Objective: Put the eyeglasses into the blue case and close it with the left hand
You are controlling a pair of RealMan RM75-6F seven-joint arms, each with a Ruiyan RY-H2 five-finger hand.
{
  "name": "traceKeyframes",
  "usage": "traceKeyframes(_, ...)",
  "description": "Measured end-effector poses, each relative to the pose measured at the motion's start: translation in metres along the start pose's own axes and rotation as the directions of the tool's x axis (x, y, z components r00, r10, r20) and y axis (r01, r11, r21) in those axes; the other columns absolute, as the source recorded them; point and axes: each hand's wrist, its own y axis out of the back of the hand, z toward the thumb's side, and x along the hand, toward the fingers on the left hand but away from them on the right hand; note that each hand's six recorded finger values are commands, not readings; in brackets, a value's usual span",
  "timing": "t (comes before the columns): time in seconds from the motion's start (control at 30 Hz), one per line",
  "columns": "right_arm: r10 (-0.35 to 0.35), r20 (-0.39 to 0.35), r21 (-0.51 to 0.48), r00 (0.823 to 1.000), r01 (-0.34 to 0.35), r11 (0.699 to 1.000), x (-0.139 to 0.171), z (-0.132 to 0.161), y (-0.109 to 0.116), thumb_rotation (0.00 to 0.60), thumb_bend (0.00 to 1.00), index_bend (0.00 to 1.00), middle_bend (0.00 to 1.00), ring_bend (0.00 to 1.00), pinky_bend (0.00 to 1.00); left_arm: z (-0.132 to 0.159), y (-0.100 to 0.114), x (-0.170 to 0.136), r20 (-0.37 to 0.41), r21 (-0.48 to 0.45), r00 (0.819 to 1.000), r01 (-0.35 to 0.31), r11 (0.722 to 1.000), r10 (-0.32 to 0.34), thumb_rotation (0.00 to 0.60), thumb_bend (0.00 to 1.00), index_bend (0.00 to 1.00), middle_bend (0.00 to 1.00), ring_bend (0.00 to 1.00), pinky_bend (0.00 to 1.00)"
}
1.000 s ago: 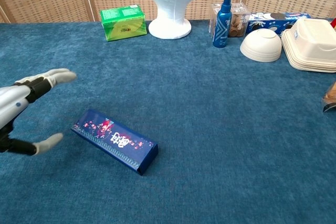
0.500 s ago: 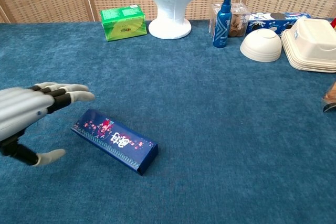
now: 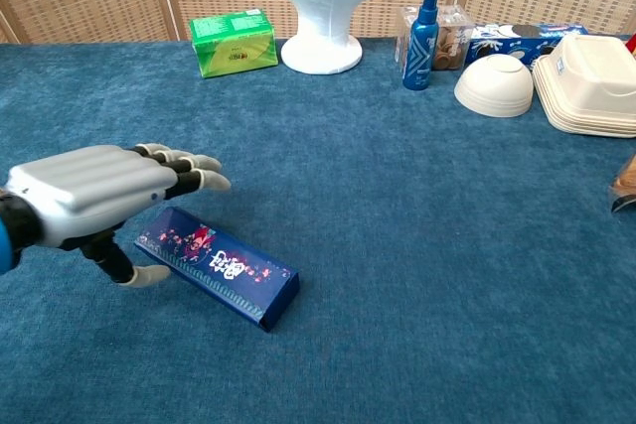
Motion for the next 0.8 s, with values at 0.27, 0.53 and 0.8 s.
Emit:
traceKeyframes(0.27,-0.007,0.012,0.004,1.0,0.007,1.0,0.001,-0.001,0.002,0.481,0.14,0.0,0.1,0.0,0.19,0.015,0.0,0.016,0.027,0.034,0.998,0.053,0.998,-0.054,0.538,0.27,0.24,0.0,0.0,0.0)
traceKeyframes(0.53,-0.007,0.022,0.008,1.0,0.007,1.0,0.001,-0.001,0.001,0.482,0.14,0.0,0.1,0.0,0.19,0.022,0.003,0.021,0.036,0.028,0.998,0.046,0.999,-0.047,0.535,0.27,0.52,0.0,0.0,0.0)
traceKeyframes(0.8,-0.007,0.024,0.007,1.0,0.007,1.0,0.0,-0.002,0.001,0.479,0.14,0.0,0.1,0.0,0.19,0.018,0.003,0.017,0.016,-0.009,0.999,0.03,0.999,-0.03,0.54,0.26,0.53,0.0,0.0,0.0)
